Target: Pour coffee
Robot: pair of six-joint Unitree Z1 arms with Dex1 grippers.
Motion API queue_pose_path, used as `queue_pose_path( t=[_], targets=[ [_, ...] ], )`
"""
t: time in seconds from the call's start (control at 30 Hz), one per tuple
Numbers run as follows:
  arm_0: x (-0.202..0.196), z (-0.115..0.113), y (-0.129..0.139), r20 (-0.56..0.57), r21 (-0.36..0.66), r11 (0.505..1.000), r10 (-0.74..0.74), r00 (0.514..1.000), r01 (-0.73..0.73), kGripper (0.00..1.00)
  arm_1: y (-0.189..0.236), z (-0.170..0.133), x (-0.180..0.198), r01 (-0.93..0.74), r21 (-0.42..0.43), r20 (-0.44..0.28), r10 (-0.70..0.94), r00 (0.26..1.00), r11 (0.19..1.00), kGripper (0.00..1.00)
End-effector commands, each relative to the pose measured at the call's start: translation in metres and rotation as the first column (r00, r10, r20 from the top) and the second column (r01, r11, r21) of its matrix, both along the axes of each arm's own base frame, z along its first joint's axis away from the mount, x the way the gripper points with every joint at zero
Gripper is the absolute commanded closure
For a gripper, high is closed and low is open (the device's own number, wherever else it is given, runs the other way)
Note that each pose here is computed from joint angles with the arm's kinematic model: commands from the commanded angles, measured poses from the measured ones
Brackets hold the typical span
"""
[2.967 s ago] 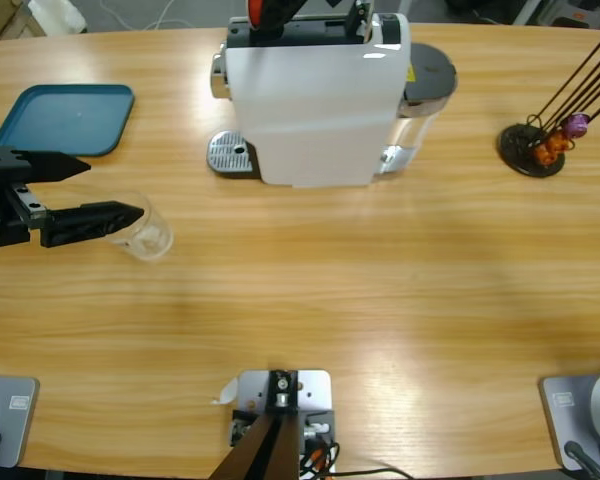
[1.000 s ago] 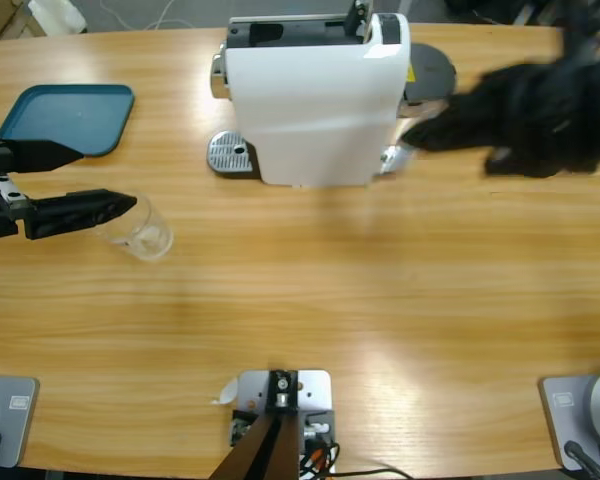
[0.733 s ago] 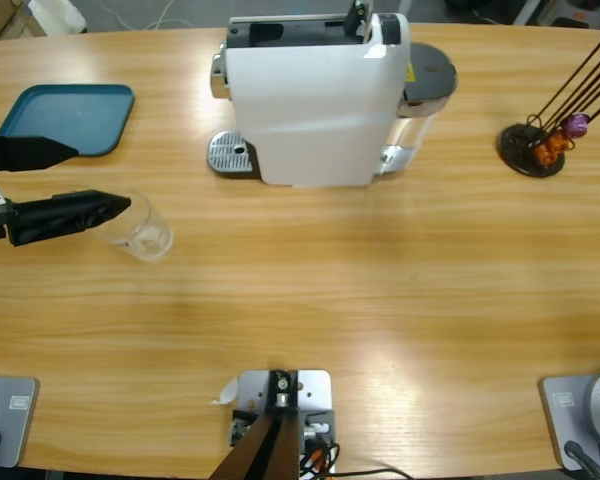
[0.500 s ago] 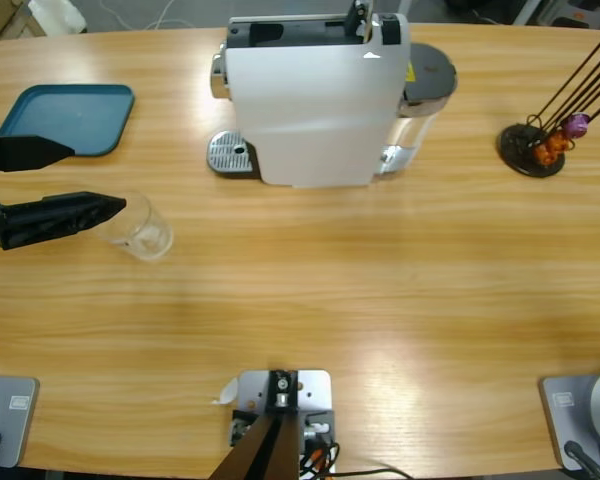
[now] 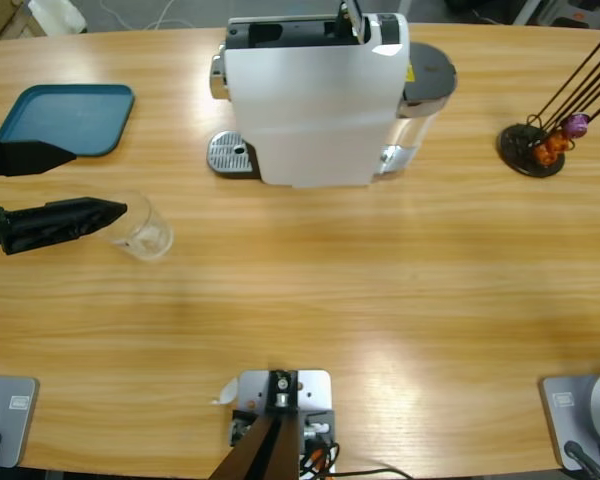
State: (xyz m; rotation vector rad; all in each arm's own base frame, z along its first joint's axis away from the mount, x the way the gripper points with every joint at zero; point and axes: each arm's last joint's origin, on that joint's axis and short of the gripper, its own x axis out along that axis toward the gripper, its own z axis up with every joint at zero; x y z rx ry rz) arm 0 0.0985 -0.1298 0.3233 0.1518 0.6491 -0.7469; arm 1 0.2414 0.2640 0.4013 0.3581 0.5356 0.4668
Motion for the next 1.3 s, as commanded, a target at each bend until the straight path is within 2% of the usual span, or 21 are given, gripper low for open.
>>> queue_pose_path(
  t=[0.03, 0.1, 0.23, 0.33, 0.5, 0.83, 0.97, 1.1, 1.23, 1.3],
  targets=[
    [-0.017, 0.005, 0.019, 0.001, -0.027, 0.999, -0.028, 1.000, 0.028, 0.013, 0.063, -0.086, 0.026, -0.047, -0.140, -0.161, 0.024, 0.987, 0.989, 1.000],
    [-0.022, 0.006, 0.027, 0.002, -0.023, 0.999, -0.028, 1.000, 0.028, 0.013, 0.069, -0.100, 0.031, -0.051, -0.156, -0.182, 0.022, 0.983, 0.986, 1.000],
    [-0.030, 0.004, 0.039, -0.003, -0.012, 1.000, -0.026, 1.000, 0.026, 0.011, 0.077, -0.110, 0.026, -0.065, -0.163, -0.199, 0.032, 0.980, 0.985, 1.000],
    [-0.029, 0.005, 0.037, -0.004, -0.008, 1.000, -0.025, 1.000, 0.025, 0.009, 0.073, -0.127, 0.017, -0.069, -0.180, -0.227, 0.026, 0.974, 0.981, 1.000],
    [-0.024, 0.006, 0.030, -0.010, 0.001, 1.000, -0.025, 1.000, 0.025, 0.009, 0.080, -0.140, 0.002, -0.097, -0.159, -0.228, 0.059, 0.972, 0.983, 1.000],
    [-0.025, 0.006, 0.032, -0.008, 0.000, 1.000, -0.024, 1.000, 0.024, 0.009, 0.089, -0.172, 0.006, -0.127, -0.192, -0.280, 0.069, 0.957, 0.973, 1.000],
    [-0.026, 0.005, 0.033, -0.011, 0.004, 1.000, -0.024, 1.000, 0.024, 0.009, 0.090, -0.187, 0.008, -0.138, -0.220, -0.314, 0.064, 0.947, 0.966, 1.000],
    [-0.024, 0.005, 0.031, -0.015, 0.010, 1.000, -0.024, 1.000, 0.024, 0.009, 0.088, -0.209, 0.006, -0.149, -0.293, -0.388, 0.025, 0.921, 0.945, 1.000],
    [-0.024, 0.004, 0.030, -0.017, 0.012, 1.000, -0.024, 1.000, 0.024, 0.009, 0.085, -0.217, 0.005, -0.151, -0.340, -0.422, -0.007, 0.907, 0.928, 1.000],
    [-0.024, 0.004, 0.030, -0.016, 0.011, 1.000, -0.024, 1.000, 0.024, 0.009, 0.084, -0.214, 0.006, -0.146, -0.336, -0.421, -0.010, 0.907, 0.930, 1.000]
  ],
)
